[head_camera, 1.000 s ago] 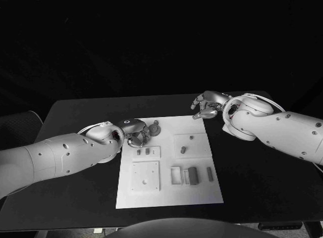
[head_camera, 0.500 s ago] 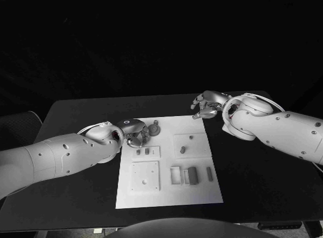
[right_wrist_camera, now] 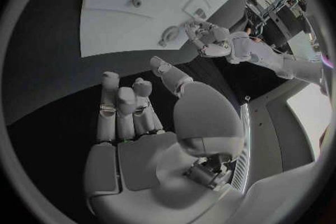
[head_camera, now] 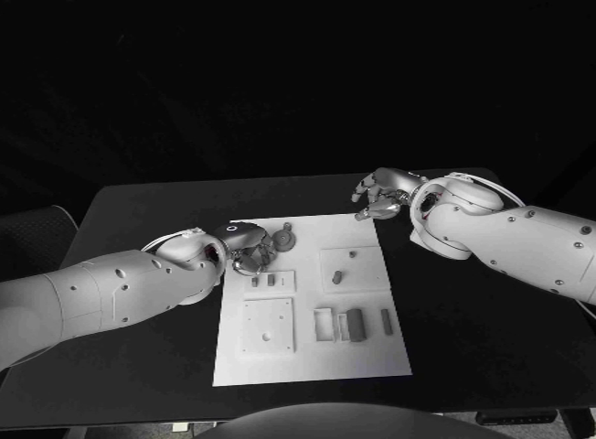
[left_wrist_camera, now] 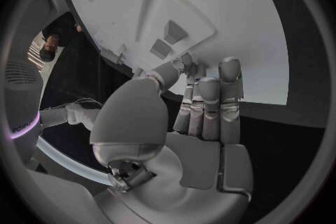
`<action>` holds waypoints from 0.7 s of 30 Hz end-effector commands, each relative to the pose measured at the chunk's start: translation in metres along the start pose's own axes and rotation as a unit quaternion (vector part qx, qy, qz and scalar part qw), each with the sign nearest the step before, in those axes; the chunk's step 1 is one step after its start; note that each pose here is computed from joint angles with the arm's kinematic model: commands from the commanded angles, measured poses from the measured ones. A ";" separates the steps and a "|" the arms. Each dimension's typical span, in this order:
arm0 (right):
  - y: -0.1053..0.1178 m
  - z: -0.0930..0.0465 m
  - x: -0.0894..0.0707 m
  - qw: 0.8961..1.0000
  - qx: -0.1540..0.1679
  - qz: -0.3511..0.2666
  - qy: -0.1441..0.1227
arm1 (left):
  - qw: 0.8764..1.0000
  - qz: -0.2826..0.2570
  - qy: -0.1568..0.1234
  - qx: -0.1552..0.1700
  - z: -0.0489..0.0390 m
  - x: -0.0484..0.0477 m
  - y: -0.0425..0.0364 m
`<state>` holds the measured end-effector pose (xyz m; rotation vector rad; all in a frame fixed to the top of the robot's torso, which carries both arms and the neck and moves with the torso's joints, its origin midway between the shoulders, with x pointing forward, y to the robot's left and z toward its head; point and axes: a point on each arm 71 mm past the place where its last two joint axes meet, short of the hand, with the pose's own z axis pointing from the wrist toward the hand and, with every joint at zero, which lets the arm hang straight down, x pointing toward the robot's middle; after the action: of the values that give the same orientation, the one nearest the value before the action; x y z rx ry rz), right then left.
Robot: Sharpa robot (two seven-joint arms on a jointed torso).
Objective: Assemble the parts on the task board
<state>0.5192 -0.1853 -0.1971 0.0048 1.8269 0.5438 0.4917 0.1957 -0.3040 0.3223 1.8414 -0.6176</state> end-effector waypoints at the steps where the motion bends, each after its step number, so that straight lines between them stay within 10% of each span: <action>1: 0.001 0.000 0.001 1.000 -0.003 -0.003 0.005 | 1.000 -0.011 0.005 0.001 -0.0003 0.0023 -0.0008; 21: 0.000 0.000 0.001 1.000 -0.002 -0.004 0.008 | 1.000 -0.011 -0.004 -0.003 -0.0010 0.0008 0.0017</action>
<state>0.5192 -0.1857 -0.1974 0.0042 1.8298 0.5423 0.4922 0.1975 -0.3040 0.2999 1.8427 -0.6225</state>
